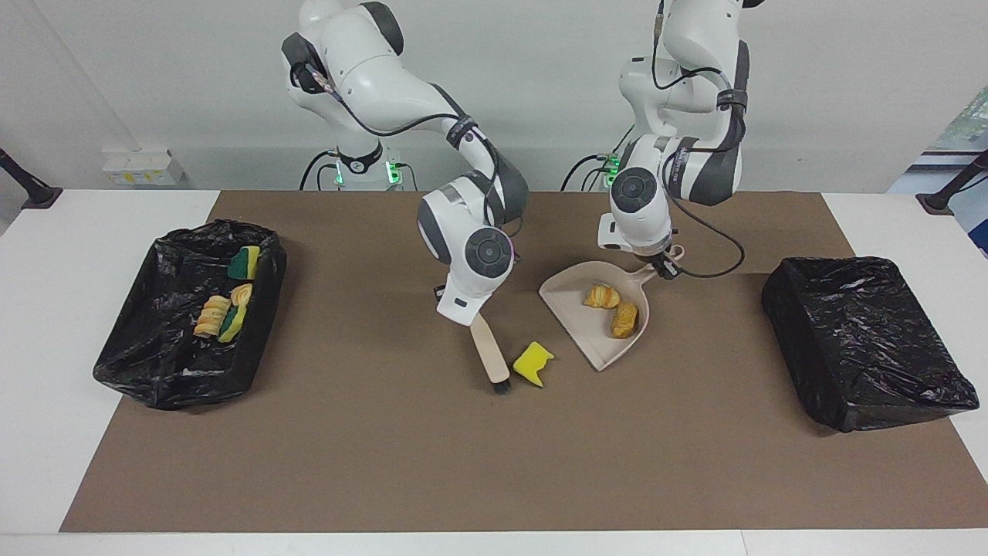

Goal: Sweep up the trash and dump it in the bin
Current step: 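Lift the brush out of the dustpan with the right gripper, then carry the loaded dustpan with the left gripper to the other black bag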

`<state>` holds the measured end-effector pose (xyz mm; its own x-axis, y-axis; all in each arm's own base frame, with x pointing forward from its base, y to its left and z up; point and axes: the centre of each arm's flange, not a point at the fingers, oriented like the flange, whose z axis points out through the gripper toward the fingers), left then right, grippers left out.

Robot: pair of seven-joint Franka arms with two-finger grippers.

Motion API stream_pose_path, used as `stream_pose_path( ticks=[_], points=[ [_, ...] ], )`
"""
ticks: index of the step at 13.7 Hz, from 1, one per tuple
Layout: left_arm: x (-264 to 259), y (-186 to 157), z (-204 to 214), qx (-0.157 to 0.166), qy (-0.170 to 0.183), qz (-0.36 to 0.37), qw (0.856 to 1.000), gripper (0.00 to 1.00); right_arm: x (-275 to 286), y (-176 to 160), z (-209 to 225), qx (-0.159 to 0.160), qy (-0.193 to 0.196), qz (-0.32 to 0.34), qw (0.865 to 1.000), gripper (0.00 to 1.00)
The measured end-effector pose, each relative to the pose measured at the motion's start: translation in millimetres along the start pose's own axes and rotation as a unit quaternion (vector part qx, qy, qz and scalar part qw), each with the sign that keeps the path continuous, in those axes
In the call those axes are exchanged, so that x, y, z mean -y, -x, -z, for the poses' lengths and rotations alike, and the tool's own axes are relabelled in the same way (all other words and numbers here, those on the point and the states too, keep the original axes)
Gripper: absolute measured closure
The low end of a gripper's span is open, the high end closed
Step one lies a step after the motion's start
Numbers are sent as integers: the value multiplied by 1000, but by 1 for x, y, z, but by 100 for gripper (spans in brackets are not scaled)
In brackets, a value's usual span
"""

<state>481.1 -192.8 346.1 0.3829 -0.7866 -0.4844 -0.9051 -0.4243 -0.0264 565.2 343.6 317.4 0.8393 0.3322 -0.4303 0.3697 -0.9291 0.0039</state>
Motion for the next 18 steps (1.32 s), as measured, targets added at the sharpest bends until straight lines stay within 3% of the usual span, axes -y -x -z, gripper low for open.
stream_pose_path(
  ticks=[4, 8, 12, 18],
  points=[
    [8, -8, 9, 17, -2, -2, 1000, 68, 68, 16, -4, 3, 3, 61, 998, 73],
    [18, -29, 0, 32, 8, -9, 999, 68, 88, 24, -13, 1, -22, 180, 983, 73],
    [21, -34, 0, 37, 10, -13, 999, 68, 55, 26, 11, -18, -50, 198, 979, 73],
    [29, -24, 13, 25, 5, -92, 995, 68, -33, 49, 44, 10, -64, 146, 987, 73]
  ],
)
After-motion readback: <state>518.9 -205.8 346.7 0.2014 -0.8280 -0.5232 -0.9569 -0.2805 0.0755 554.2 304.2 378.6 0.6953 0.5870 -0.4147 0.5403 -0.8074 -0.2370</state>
